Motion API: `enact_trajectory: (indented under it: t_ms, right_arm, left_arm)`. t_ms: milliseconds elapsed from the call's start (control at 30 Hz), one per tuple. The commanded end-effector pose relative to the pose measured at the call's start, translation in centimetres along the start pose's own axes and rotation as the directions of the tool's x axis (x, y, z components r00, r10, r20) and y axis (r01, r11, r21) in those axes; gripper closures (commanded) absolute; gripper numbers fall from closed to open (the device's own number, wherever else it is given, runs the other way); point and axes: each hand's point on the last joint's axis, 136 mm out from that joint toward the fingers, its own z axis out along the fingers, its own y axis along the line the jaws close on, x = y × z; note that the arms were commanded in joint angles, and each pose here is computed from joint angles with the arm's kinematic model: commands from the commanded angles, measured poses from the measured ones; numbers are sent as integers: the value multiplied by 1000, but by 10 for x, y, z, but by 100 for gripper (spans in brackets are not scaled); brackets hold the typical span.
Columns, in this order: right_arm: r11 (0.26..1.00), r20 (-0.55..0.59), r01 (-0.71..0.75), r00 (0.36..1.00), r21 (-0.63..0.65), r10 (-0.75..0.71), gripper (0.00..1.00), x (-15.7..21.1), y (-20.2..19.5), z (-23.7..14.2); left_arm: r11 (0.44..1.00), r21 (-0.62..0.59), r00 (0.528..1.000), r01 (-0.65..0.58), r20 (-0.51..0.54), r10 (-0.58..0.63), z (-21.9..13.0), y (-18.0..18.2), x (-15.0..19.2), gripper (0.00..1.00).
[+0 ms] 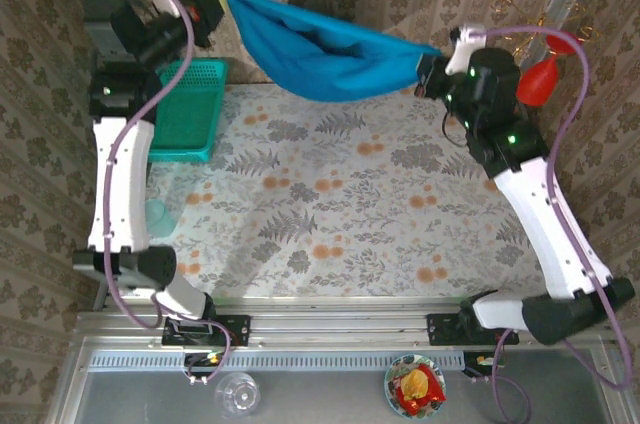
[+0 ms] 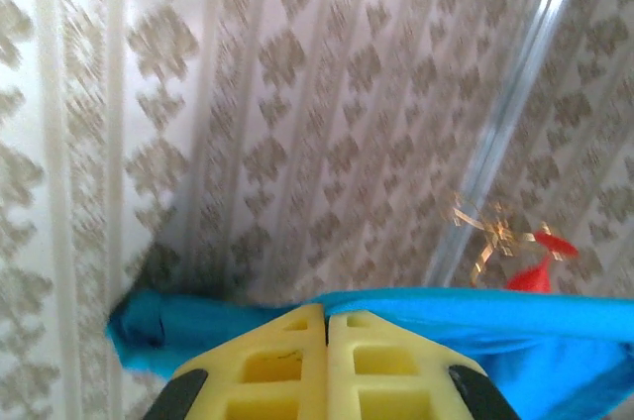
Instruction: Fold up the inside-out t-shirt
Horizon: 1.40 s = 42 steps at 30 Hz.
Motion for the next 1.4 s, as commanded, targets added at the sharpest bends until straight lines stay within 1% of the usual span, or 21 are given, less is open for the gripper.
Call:
enact_trajectory:
  t_ms: [0, 33, 67, 167, 200, 267, 367, 433, 500, 600, 667, 733, 833, 900, 967, 1000, 1067, 1167, 1200, 1267, 1367]
  right_arm:
    - [993, -250, -110, 963, -28, 100, 100, 103, -6, 14]
    - [991, -320, -133, 940, -31, 116, 100, 136, -8, 15]
    - [988, -388, -151, 912, -19, 132, 96, 170, -12, 15]
    - [990, -545, -141, 827, 30, 134, 75, 252, -26, 9]
    - [992, -582, -121, 804, 46, 125, 70, 271, -31, 7]
    - [997, -635, -69, 768, 42, 81, 61, 297, -36, 3]
    - [999, -642, 11, 766, -50, -41, 55, 304, -28, 6]
    - [986, -619, 82, 769, -147, -157, 53, 302, -13, 10]
    - [952, -578, 153, 765, -264, -283, 51, 301, 9, 14]
    - [875, -527, 243, 720, -418, -452, 47, 311, 45, 25]
    - [829, -504, 275, 687, -487, -524, 47, 320, 65, 34]
    - [792, -479, 304, 663, -529, -575, 46, 329, 84, 45]
    - [760, -440, 319, 663, -567, -606, 42, 342, 112, 59]
    - [760, -426, 331, 673, -559, -605, 36, 349, 122, 69]
    - [777, -426, 342, 685, -527, -591, 17, 355, 126, 79]
    - [782, -422, 348, 692, -516, -586, 15, 358, 126, 82]
    - [788, -411, 348, 706, -508, -577, 13, 364, 129, 87]
    - [801, -440, 351, 694, -485, -570, 13, 379, 122, 94]
    - [812, -449, 360, 695, -460, -562, 14, 380, 117, 97]
    - [841, -471, 399, 700, -366, -537, 15, 381, 99, 105]
    - [860, -491, 426, 706, -281, -510, 18, 375, 77, 105]
  left_arm:
    - [999, -32, 986, 40, -159, -45, 10, 14, 91, 100]
    - [998, -36, 977, 52, -205, -58, 9, 11, 120, 100]
    - [997, -31, 964, 65, -254, -71, 8, 10, 149, 100]
    - [992, -38, 908, 120, -400, -126, 2, 10, 230, 100]
    - [990, -45, 890, 135, -433, -141, 1, 12, 251, 100]
    - [984, -55, 851, 171, -494, -176, -2, 13, 286, 100]
    - [975, -37, 808, 219, -553, -203, -7, 8, 315, 100]
    - [974, -25, 790, 225, -581, -197, -10, 4, 325, 100]
    - [976, -18, 778, 217, -601, -184, -13, 2, 330, 100]
    - [979, -9, 768, 206, -618, -167, -17, 0, 332, 100]
    - [979, -10, 766, 202, -622, -164, -19, 0, 333, 100]
    - [981, -14, 767, 195, -621, -162, -20, 0, 331, 100]
    - [983, -20, 774, 181, -614, -155, -21, 0, 325, 100]
    - [986, -26, 776, 165, -613, -146, -23, 0, 319, 100]
    - [988, -35, 778, 152, -612, -142, -25, 0, 314, 100]
    - [988, -37, 780, 150, -610, -142, -25, 0, 312, 100]
    - [987, -33, 783, 156, -605, -144, -25, -2, 309, 100]
    - [987, -34, 784, 157, -604, -146, -27, -4, 307, 100]
    - [988, -37, 785, 151, -603, -143, -28, -3, 306, 100]
    - [989, -49, 785, 138, -604, -139, -30, -1, 305, 100]
    - [991, -77, 780, 112, -610, -136, -34, 4, 305, 100]
